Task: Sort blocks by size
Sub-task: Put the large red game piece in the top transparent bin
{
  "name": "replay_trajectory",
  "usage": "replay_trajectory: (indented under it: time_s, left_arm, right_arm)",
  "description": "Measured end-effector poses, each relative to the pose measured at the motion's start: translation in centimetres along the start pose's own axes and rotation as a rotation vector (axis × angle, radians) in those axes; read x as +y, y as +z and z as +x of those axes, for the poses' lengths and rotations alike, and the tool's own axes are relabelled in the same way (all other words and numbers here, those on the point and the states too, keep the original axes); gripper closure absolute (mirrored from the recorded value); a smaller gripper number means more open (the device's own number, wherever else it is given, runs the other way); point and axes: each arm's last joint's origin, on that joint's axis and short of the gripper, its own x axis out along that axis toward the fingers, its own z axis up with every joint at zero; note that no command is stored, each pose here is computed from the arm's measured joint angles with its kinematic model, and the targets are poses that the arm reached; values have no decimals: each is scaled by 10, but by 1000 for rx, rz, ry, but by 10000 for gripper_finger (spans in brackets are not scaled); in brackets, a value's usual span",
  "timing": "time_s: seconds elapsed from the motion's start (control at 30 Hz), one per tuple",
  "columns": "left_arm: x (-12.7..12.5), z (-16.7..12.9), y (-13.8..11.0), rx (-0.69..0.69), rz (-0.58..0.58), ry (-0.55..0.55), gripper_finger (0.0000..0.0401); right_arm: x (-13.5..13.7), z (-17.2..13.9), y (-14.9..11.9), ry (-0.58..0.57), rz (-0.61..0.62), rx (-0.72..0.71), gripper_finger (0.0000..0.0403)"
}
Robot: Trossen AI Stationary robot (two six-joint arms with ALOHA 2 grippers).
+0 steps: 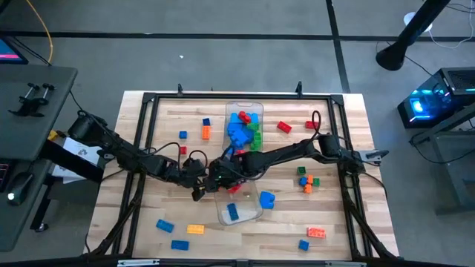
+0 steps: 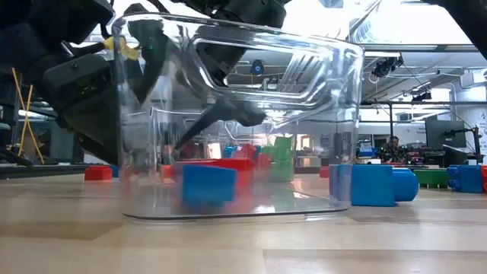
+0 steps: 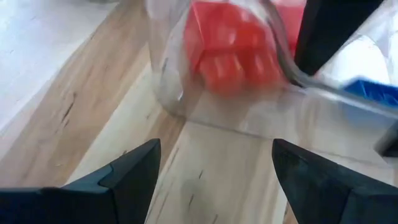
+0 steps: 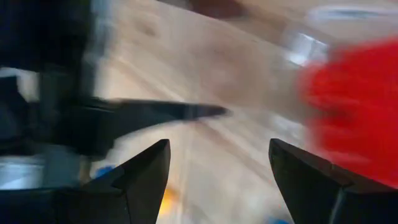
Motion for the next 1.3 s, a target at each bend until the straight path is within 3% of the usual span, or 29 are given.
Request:
replay_trajectory:
  time_s: [0.07, 0.3, 0.43, 0.57, 0.8, 0.97, 1.3]
  left_arm:
    - [0, 0, 0, 5, 1, -2, 107]
    - [1, 0, -2, 31, 8, 1, 107]
    - [1, 0, -3, 40, 11, 1, 107]
    - [1, 0, -3, 39, 11, 0, 107]
    - [1, 0, -3, 42, 11, -2, 107]
    - [1, 0, -3, 42, 11, -2, 107]
    - [1, 0, -3, 42, -25, -1, 107]
  right_arm:
    - [4, -1, 1, 35, -1, -3, 135]
    - [3, -26, -2, -89, -82, 31, 135]
    - [0, -60, -3, -282, -108, -10, 135]
    - [-13, -62, -3, -424, -134, 23, 141]
    - [-26, -32, 8, -452, -361, 102, 174]
    - [-23, -30, 13, -404, -514, 105, 182]
    - [-17, -28, 21, -334, -504, 42, 183]
